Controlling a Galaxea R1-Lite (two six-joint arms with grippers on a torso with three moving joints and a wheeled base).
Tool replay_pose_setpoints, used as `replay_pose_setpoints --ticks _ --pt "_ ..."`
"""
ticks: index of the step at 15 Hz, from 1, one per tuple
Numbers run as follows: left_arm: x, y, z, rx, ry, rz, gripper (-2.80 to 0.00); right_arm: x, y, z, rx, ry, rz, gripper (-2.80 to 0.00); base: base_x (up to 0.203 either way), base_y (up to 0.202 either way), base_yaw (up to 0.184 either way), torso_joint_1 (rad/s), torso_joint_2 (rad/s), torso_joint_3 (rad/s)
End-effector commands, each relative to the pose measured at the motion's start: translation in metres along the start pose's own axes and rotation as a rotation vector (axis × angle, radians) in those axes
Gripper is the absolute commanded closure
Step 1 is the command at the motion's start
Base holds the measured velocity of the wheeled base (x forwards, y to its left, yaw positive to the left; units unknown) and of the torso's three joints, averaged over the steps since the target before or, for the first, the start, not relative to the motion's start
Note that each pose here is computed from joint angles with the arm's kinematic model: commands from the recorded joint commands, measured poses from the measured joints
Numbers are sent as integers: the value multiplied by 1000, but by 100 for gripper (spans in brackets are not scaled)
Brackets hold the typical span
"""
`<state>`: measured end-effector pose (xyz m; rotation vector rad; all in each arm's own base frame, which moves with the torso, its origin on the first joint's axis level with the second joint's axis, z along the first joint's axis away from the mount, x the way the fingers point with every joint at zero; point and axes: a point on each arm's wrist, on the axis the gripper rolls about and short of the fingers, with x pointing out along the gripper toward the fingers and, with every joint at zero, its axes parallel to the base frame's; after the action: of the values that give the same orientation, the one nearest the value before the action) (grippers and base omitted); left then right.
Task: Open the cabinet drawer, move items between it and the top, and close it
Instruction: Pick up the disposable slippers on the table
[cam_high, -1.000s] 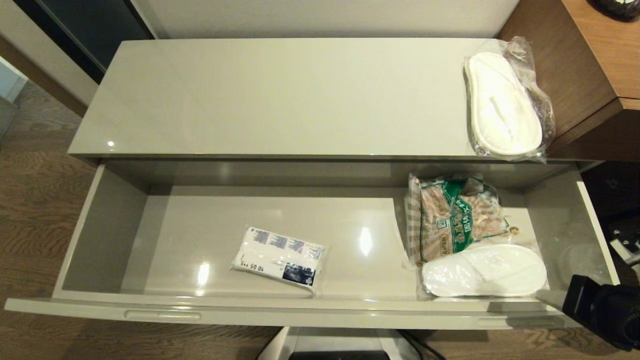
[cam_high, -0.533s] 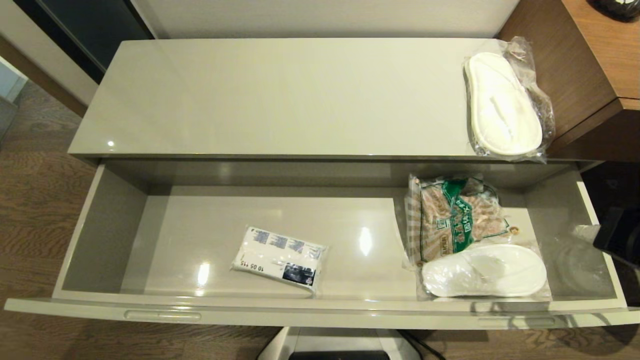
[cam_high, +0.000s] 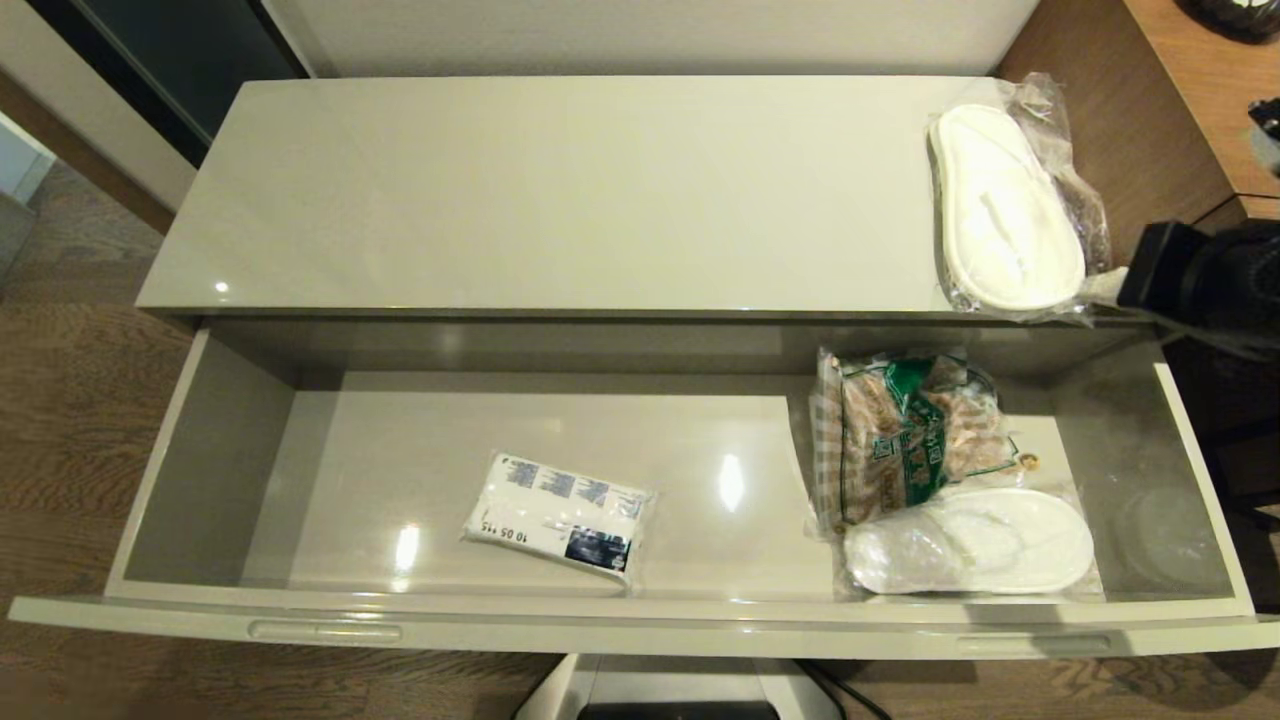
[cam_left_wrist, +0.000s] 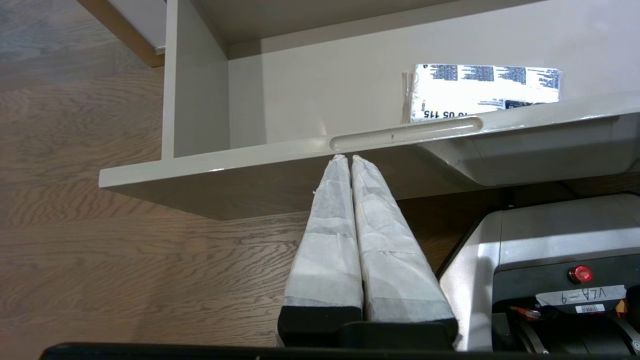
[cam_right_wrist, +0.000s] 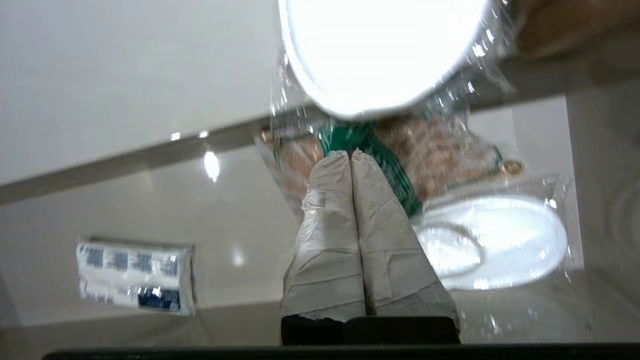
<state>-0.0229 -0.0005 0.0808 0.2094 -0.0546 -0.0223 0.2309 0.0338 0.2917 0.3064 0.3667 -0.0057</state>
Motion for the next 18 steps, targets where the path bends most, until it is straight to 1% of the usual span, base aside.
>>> replay_pose_setpoints --ticks 1,2,4,5,7,8,9,11,14,16,18 --pt "0 0 0 1 1 0 0 20 5 -2 -11 30 -8 0 0 0 0 0 0 0" --pt "0 0 0 1 1 0 0 31 4 -5 -46 -3 -51 -280 0 0 0 0 0 0" --pt "0 0 0 1 1 0 0 53 2 -10 -124 -108 -103 -280 0 0 0 0 0 0" --pt "0 0 0 1 1 0 0 59 0 -13 -148 -119 -126 -280 0 0 0 0 0 0" --pt "0 0 0 1 1 0 0 70 -12 -10 -167 -226 -158 -280 0 0 0 0 0 0" --pt "0 0 0 1 1 0 0 73 -15 -11 -193 -270 -178 -280 0 0 0 0 0 0" --pt "0 0 0 1 1 0 0 77 -18 -12 -220 -293 -203 -280 0 0 0 0 0 0" --pt "0 0 0 1 1 0 0 82 -20 -17 -256 -304 -238 -280 0 0 0 0 0 0" --pt "0 0 0 1 1 0 0 99 -22 -24 -260 -320 -270 -280 0 0 0 0 0 0" --pt "0 0 0 1 1 0 0 103 -22 -27 -260 -317 -272 -280 0 0 0 0 0 0" --pt "0 0 0 1 1 0 0 110 -19 -37 -261 -286 -260 -280 0 0 0 0 0 0"
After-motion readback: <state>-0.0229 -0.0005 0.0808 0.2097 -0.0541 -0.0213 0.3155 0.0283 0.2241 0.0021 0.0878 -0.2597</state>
